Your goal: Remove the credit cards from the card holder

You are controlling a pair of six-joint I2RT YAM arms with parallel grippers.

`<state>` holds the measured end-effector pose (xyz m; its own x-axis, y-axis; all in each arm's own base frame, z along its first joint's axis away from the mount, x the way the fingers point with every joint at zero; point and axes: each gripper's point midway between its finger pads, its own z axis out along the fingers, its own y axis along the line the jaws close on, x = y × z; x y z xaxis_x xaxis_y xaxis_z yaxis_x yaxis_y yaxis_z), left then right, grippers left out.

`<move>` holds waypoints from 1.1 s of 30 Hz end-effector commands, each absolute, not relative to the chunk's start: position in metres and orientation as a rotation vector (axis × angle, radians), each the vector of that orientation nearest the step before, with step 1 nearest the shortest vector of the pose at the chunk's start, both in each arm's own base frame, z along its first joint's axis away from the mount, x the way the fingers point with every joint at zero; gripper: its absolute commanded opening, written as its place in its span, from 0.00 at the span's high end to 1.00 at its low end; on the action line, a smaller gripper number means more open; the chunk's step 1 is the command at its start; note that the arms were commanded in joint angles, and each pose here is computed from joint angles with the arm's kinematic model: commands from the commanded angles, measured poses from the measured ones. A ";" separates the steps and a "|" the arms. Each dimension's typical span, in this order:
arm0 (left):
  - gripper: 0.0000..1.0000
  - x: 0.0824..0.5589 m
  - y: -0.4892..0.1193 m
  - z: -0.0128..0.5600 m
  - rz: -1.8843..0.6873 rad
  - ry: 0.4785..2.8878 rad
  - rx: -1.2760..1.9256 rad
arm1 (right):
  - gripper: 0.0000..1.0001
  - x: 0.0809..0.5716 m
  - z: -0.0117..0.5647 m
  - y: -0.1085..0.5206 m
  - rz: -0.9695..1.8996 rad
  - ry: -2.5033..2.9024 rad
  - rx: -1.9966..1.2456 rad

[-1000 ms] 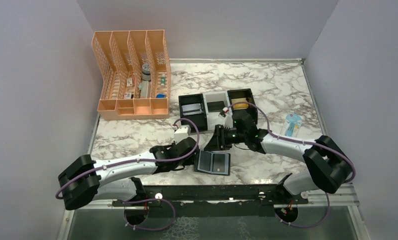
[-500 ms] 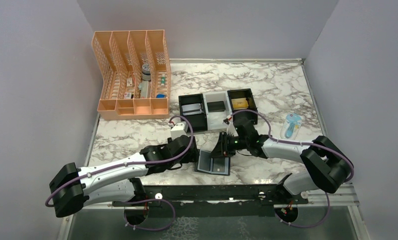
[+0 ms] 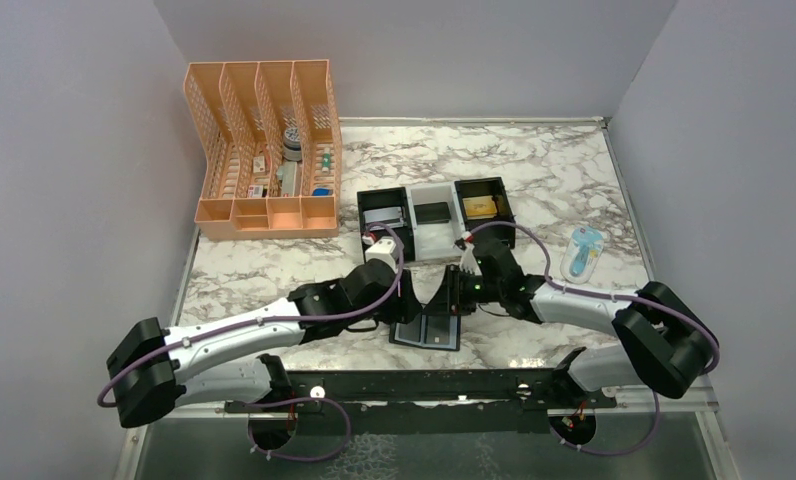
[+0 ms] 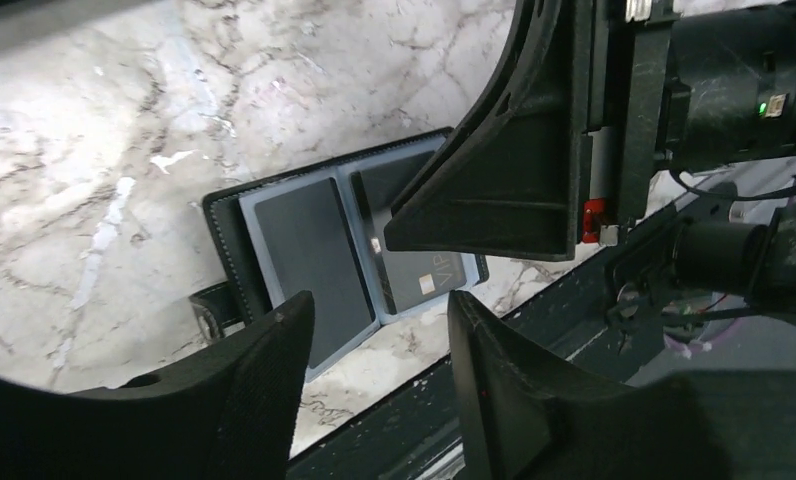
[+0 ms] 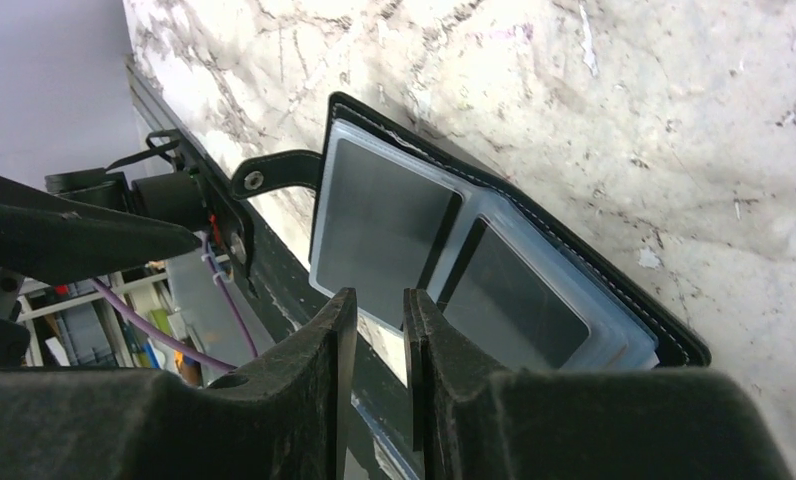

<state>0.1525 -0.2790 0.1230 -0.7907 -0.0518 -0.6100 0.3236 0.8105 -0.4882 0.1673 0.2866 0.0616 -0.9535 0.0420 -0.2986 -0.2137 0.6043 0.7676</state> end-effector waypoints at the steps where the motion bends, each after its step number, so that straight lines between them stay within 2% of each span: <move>1: 0.48 0.142 -0.304 0.124 -0.888 2.385 0.330 | 0.74 0.168 0.060 0.287 1.275 2.528 -0.111; 6: 0.53 0.141 -0.305 0.113 -0.870 2.420 0.331 | 0.68 0.171 0.059 0.282 1.231 2.529 -0.093; 9: 0.53 0.145 -0.302 0.111 -0.853 2.407 0.299 | 0.59 0.178 0.063 0.275 1.166 2.505 -0.052; 11: 0.53 0.146 -0.298 0.108 -0.835 2.409 0.282 | 0.48 0.182 0.069 0.270 1.143 2.477 -0.019; 14: 0.55 0.149 -0.295 0.108 -0.821 2.408 0.247 | 0.24 0.187 0.080 0.262 1.117 2.415 0.050; 17: 0.48 0.154 -0.289 0.114 -0.808 2.369 0.197 | 0.01 0.196 0.094 0.247 1.085 2.326 0.207; 19: 0.42 0.160 -0.282 0.121 -0.801 2.322 0.150 | 0.01 0.202 0.102 0.234 1.067 2.258 0.330; 20: 0.33 0.162 -0.279 0.126 -0.810 2.295 0.134 | 0.01 0.203 0.108 0.230 1.073 2.215 0.343; 22: 0.09 0.165 -0.275 0.136 -0.843 2.242 0.096 | 0.01 0.204 0.118 0.225 1.092 2.143 0.358; 23: 0.02 0.166 -0.273 0.141 -0.859 2.219 0.079 | 0.01 0.203 0.123 0.225 1.119 2.111 0.339; 25: 0.01 0.165 -0.272 0.147 -0.902 2.181 0.075 | 0.03 0.195 0.129 0.229 1.195 2.061 0.283; 31: 0.01 0.149 -0.287 0.149 -1.004 2.191 0.243 | 0.26 0.179 0.132 0.245 1.331 2.075 0.189; 33: 0.09 0.145 -0.291 0.142 -0.990 2.239 0.287 | 0.34 0.177 0.125 0.250 1.337 2.124 0.165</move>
<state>0.1540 -0.2765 0.1437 -0.7343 -0.1532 -0.6613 0.3736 0.7221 -0.5822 0.1813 0.2344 0.1137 -0.7707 0.4582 -0.4428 -0.1626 0.5306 0.8319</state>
